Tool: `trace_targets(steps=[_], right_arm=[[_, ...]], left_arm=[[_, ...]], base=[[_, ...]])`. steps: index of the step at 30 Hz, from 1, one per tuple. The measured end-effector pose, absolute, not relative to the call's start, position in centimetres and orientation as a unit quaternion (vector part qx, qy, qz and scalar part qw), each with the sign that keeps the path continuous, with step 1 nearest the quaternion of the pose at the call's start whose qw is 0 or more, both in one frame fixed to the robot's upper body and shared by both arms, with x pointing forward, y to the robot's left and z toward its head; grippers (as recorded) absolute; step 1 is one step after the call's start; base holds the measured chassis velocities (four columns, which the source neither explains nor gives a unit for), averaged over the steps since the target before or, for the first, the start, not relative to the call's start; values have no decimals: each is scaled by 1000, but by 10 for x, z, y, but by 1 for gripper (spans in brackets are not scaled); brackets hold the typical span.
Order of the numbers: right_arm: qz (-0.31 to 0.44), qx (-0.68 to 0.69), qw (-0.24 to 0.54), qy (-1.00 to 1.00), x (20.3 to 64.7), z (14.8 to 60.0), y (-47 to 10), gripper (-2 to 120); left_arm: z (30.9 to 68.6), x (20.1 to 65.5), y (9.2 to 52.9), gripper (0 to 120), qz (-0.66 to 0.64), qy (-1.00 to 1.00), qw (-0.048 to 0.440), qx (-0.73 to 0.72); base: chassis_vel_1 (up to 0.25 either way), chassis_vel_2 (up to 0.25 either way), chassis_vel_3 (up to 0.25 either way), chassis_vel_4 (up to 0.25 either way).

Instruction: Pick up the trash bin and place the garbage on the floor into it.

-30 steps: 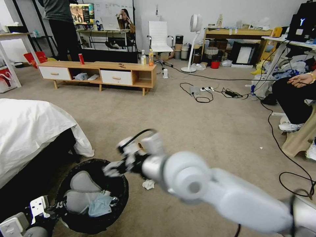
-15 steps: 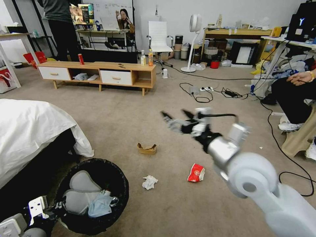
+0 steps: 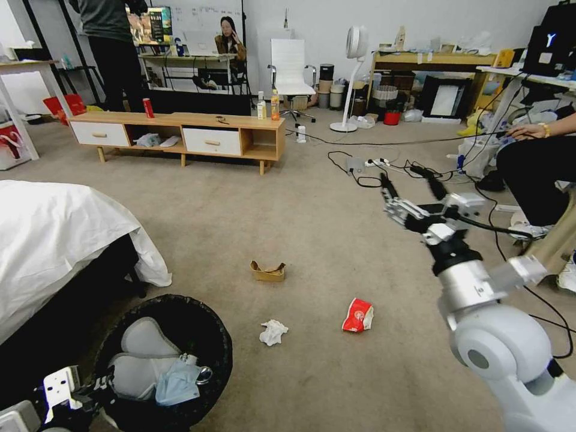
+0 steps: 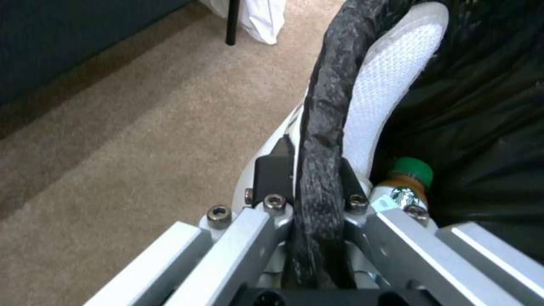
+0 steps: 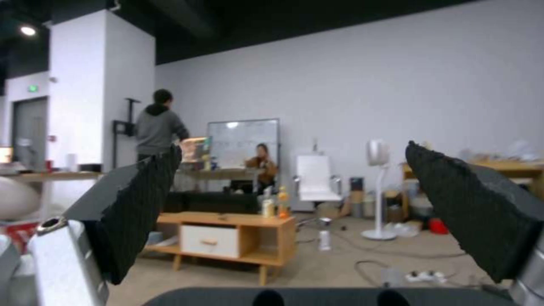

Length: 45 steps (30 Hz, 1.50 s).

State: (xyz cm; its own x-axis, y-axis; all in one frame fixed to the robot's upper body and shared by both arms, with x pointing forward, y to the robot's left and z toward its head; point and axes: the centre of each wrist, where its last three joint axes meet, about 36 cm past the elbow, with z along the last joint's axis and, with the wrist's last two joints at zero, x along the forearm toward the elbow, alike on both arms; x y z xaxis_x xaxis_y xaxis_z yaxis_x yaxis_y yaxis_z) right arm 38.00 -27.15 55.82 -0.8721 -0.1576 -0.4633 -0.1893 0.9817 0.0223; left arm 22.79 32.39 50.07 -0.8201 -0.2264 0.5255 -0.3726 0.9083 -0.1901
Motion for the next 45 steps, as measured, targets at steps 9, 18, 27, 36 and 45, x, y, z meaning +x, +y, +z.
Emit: trace_targets(steps=[9, 18, 27, 36, 45], right_arm=[[-9, -32, 231, 972, 346, 500, -280, 100], [-63, 43, 215, 974, 317, 474, -272, 100], [-91, 98, 178, 975, 286, 444, -259, 100], [-99, 105, 165, 976, 277, 431, -258, 100], [-100, 105, 164, 976, 279, 425, -260, 100]], left_arm=[[497, 228, 318, 3, 137, -943, 258, 157], [495, 229, 314, 3, 136, -944, 258, 155], [494, 232, 314, 3, 134, -945, 254, 154], [494, 234, 315, 3, 135, -946, 251, 154], [494, 232, 322, 3, 125, -945, 250, 168]], base=[[0, 0, 0, 0], [0, 0, 0, 0], [0, 0, 0, 0], [0, 0, 0, 0], [0, 0, 0, 0]])
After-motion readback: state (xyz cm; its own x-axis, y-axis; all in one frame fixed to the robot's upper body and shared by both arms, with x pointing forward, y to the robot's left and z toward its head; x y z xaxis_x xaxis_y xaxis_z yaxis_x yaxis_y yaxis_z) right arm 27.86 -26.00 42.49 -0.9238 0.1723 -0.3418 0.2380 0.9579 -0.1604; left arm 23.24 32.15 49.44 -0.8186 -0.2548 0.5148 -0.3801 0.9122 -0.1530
